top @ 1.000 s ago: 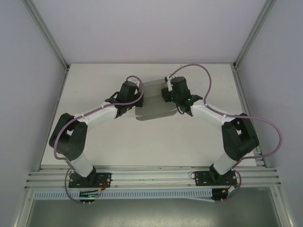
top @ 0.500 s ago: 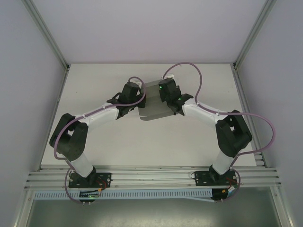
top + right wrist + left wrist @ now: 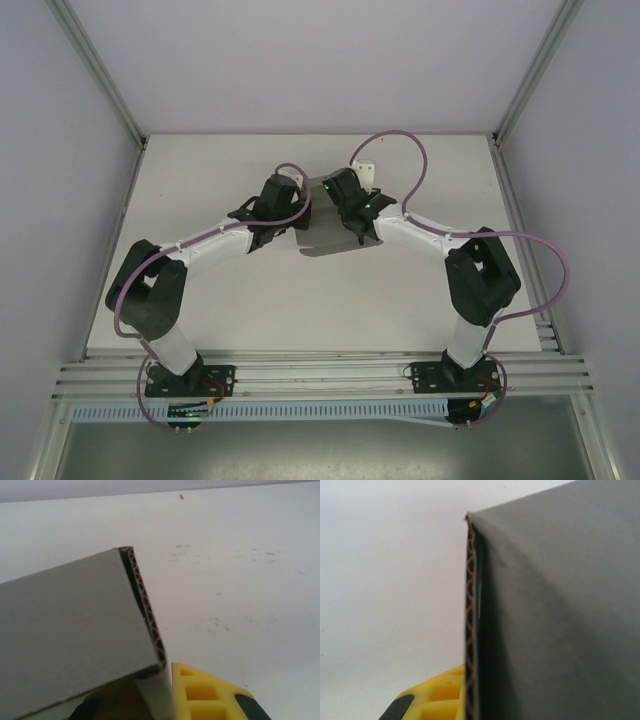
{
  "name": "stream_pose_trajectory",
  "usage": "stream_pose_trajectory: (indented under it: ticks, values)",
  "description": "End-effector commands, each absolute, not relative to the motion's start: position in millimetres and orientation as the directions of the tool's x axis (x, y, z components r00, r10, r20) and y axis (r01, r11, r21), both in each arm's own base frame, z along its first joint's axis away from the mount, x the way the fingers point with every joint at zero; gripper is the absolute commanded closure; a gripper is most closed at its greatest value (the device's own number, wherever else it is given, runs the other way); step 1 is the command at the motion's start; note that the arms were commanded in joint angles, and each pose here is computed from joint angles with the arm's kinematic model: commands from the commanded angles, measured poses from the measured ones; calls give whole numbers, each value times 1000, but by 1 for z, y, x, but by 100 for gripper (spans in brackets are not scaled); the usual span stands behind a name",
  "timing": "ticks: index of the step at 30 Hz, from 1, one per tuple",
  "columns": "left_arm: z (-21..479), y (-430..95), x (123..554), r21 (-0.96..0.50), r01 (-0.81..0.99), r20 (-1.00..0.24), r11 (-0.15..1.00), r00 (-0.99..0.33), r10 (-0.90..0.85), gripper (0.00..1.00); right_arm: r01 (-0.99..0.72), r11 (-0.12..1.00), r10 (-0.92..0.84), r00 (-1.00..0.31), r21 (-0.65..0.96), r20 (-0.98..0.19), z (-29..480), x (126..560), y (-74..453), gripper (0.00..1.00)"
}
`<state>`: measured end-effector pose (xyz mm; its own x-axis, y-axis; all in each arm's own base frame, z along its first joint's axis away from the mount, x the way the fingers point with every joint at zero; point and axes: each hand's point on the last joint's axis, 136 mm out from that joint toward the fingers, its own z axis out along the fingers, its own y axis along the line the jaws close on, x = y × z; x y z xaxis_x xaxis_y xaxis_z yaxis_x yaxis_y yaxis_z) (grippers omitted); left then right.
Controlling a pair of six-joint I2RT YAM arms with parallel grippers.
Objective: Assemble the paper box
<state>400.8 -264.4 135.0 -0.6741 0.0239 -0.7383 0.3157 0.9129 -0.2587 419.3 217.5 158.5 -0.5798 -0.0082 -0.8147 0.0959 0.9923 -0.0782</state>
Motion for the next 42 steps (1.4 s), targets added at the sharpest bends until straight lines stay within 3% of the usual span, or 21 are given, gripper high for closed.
stream_pose_trajectory:
  ticks: [1,6,11,14,19,26,31,36,42]
  values:
    - [161,-246,407,-253,269,-763,929,-646,-20,100,195,891,-236,-570,-409,-787,155,442,145,100]
    - [161,-245,406,-250,269,-763,930,-646,-17,100,51,679,-576,-583,-733,-574,142,444,133,100]
    - [164,-244,406,-249,261,-765,933,-644,-24,100,56,640,-609,-571,-766,-550,146,444,127,100]
    - [164,-244,406,-250,262,-765,932,-643,-24,100,140,712,-496,-593,-689,-634,152,443,122,100]
    - [163,-243,405,-251,254,-760,934,-650,-27,100,273,900,-110,-613,-341,-782,153,437,125,100]
    - [162,-244,403,-257,264,-760,930,-650,-26,100,199,950,-89,-563,-239,-822,172,438,140,100]
    - [163,-246,404,-259,270,-759,927,-650,-23,100,-38,978,-191,-554,-205,-810,169,429,169,81]
    - [161,-250,404,-270,283,-755,920,-656,-20,100,-386,918,-302,-523,-94,-797,159,401,217,58]
    - [158,-251,405,-265,285,-750,921,-662,-11,100,-413,909,-287,-509,-63,-811,170,391,219,34]
